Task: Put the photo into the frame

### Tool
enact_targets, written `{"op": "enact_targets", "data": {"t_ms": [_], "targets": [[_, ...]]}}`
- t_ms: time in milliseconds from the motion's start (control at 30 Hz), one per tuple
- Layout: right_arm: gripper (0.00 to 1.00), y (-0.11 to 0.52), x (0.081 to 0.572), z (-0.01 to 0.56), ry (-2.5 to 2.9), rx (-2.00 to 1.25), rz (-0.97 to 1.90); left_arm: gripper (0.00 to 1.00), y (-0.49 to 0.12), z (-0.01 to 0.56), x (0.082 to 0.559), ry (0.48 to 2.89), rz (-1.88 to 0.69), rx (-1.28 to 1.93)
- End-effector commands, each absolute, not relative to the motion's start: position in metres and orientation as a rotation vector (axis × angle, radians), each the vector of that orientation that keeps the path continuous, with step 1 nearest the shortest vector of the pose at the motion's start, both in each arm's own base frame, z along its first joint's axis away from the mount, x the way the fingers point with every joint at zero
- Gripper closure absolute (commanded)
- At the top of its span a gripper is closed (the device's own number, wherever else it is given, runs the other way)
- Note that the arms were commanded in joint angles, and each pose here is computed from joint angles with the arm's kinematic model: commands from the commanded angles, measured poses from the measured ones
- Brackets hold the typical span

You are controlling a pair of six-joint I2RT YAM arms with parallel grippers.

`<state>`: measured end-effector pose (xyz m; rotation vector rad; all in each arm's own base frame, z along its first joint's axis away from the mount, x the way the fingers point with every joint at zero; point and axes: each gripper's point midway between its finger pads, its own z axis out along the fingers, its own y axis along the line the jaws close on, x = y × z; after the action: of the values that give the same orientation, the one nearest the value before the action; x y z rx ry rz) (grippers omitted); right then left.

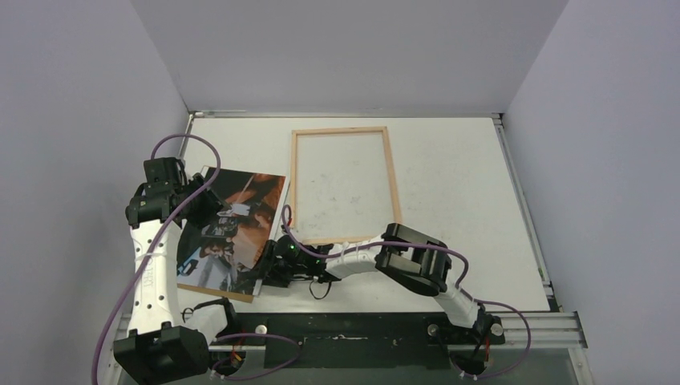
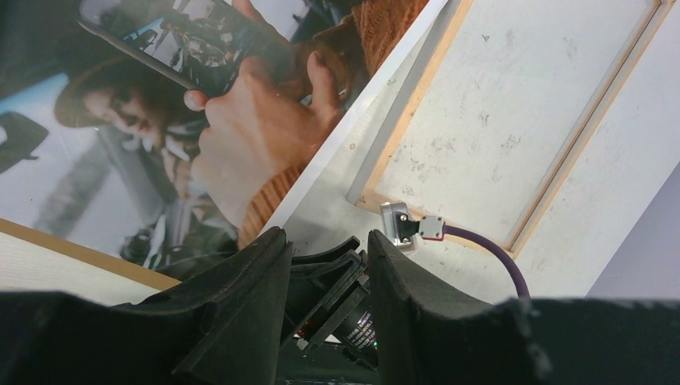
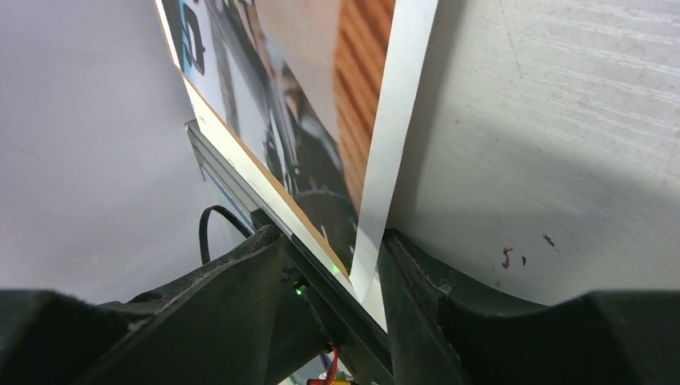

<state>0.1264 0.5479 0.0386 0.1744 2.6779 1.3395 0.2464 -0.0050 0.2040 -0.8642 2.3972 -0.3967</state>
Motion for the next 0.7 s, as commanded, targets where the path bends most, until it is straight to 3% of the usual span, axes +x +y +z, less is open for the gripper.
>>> {"op": "enact_targets", "data": {"t_ms": [0,233,667], "targets": [[0.54,0.536,0.126,0.003,2.679,0.193,1.266,0.61,-0.003,0.223,0.25,2.347,-0.385,-0.824],[0.81,0.545,0.139,0.025,2.583,0.131,1.334,0.61,-0.002,0.22,0.25,2.359,-0.378,-0.826],[0.94,0.549,0.143,0.049,2.532,0.101,1.388,0.61,-0.001,0.198,0.246,2.413,-0.358,-0.852]]}}
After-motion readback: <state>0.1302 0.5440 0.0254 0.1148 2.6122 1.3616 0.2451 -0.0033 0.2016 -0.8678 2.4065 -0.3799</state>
